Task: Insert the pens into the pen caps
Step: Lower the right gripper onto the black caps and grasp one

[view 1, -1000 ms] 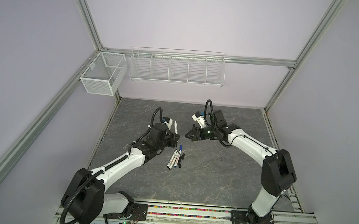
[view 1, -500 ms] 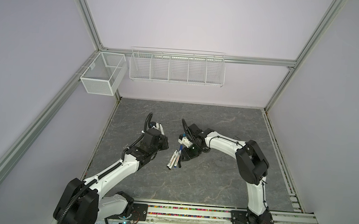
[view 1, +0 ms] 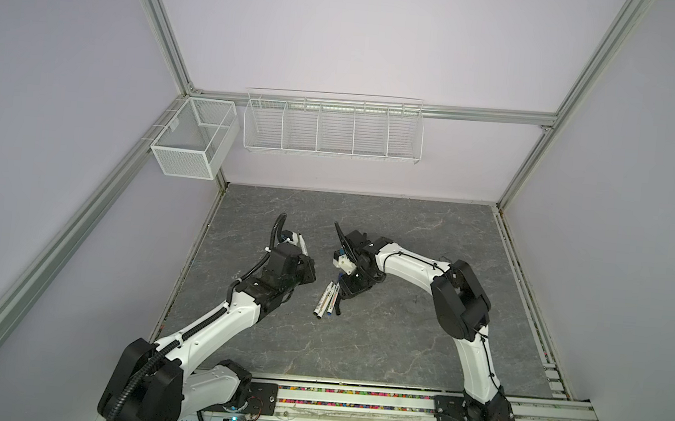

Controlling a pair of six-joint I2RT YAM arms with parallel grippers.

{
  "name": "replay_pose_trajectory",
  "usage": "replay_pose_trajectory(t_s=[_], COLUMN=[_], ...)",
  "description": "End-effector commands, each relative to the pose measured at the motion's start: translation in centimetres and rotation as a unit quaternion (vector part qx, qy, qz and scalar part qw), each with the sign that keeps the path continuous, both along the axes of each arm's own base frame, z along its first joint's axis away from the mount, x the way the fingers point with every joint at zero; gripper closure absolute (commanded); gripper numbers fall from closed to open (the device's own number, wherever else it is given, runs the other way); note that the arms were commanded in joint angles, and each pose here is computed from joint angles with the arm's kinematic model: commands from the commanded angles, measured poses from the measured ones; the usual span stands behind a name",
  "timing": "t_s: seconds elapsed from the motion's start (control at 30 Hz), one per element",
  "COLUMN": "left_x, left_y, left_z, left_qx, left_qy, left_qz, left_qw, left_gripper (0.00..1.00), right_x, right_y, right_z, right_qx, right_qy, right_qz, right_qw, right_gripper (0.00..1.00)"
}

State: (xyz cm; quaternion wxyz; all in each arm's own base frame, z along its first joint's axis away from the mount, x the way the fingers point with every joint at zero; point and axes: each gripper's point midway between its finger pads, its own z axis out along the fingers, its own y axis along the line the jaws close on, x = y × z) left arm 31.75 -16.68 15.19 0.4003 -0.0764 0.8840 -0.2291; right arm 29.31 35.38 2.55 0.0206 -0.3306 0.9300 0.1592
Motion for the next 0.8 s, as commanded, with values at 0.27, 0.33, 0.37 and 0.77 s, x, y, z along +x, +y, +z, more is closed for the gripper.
replay_pose_trajectory(t_s=[0.27, 0.33, 0.37, 0.77], left_x=[-0.3, -0.3, -0.3, -0.4], left_y=[0.5, 0.4, 0.4, 0.4], left_z=[-0.1, -0.1, -0.2, -0.4], left_qx=[0.005, 0.005, 0.005, 0.001], left_qy=[-0.004, -0.004, -0.003, -0.001], left_qz=[0.004, 0.002, 0.003, 0.003], left_qw=[1.000, 1.000, 1.000, 1.000], left_gripper=[1.00, 1.00, 1.00, 1.00], right_x=[0.4, 0.5, 0.6, 0.8], right_y=[-2.1, -2.3, -2.2, -1.2], right_z=[-1.5, -1.6, -1.6, -1.7], right_qx=[-0.061, -0.065, -0.065, -0.067], right_qy=[-0.009, -0.011, -0.011, -0.015], right_qz=[-0.019, -0.020, -0.020, -0.006], right_qw=[0.998, 0.998, 0.998, 0.998], right_gripper=[0.57, 0.57, 0.57, 0.58])
